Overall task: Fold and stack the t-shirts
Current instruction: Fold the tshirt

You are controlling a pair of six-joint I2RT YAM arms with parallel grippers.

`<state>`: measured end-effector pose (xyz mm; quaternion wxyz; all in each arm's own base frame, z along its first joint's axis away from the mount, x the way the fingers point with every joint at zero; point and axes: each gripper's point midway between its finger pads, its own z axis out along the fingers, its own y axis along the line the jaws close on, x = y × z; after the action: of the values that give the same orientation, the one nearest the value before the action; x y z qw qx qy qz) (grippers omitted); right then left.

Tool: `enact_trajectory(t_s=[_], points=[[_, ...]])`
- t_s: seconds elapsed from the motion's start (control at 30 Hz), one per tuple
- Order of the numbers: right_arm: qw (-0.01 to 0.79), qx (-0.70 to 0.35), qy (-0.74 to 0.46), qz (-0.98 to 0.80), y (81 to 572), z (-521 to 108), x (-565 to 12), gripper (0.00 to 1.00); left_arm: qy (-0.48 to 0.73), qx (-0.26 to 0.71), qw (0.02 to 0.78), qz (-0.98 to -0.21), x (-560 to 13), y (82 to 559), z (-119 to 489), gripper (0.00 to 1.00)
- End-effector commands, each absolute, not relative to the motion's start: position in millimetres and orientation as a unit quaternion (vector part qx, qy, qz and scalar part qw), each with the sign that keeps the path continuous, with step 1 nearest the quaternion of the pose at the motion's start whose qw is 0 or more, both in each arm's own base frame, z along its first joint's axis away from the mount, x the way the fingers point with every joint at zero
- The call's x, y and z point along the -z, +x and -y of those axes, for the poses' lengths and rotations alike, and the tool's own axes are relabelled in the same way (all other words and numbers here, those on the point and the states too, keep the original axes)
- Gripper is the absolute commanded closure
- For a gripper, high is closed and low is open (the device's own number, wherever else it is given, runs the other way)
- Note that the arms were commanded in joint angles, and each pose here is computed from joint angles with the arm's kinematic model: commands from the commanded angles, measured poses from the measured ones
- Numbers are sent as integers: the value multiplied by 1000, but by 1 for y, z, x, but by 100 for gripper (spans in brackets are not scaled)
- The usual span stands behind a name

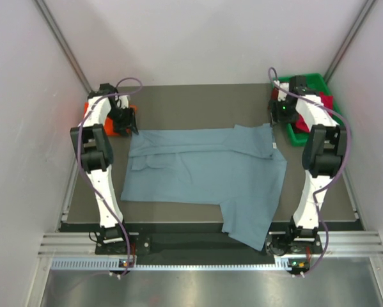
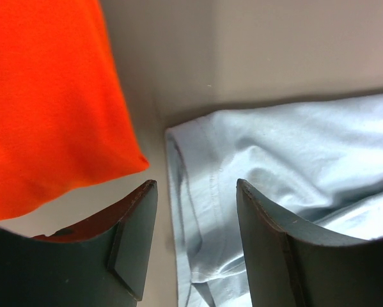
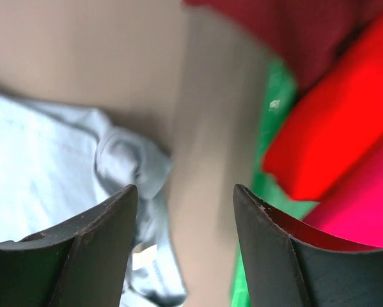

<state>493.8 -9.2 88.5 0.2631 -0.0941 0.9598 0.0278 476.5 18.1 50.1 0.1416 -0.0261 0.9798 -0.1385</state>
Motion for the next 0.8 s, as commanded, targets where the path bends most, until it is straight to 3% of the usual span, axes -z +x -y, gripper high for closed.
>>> enact_trajectory(t_s=[0.0,0.47,0.57,0.67,0.7,0.77], points=[[249,-64,-102,-961,481,-6,-89,38,-17,162,134,-977,-52,472,-7,42],[213,-112,-98,-966,477,-19,-57,39,-23,129,116,-985,-28,471,-21,44],[204,-114,-100,-967,475,-19,-49,50,-25,122,117,-985,-25,472,-25,46],[206,-114,-100,-967,478,-19,-45,81,-24,116,113,-986,-18,474,-27,51],[204,-113,-98,-967,479,-19,-43,100,-23,117,112,-987,-17,475,-27,59],[210,-104,-96,-968,482,-15,-44,100,-22,114,117,-986,-15,479,-29,71]])
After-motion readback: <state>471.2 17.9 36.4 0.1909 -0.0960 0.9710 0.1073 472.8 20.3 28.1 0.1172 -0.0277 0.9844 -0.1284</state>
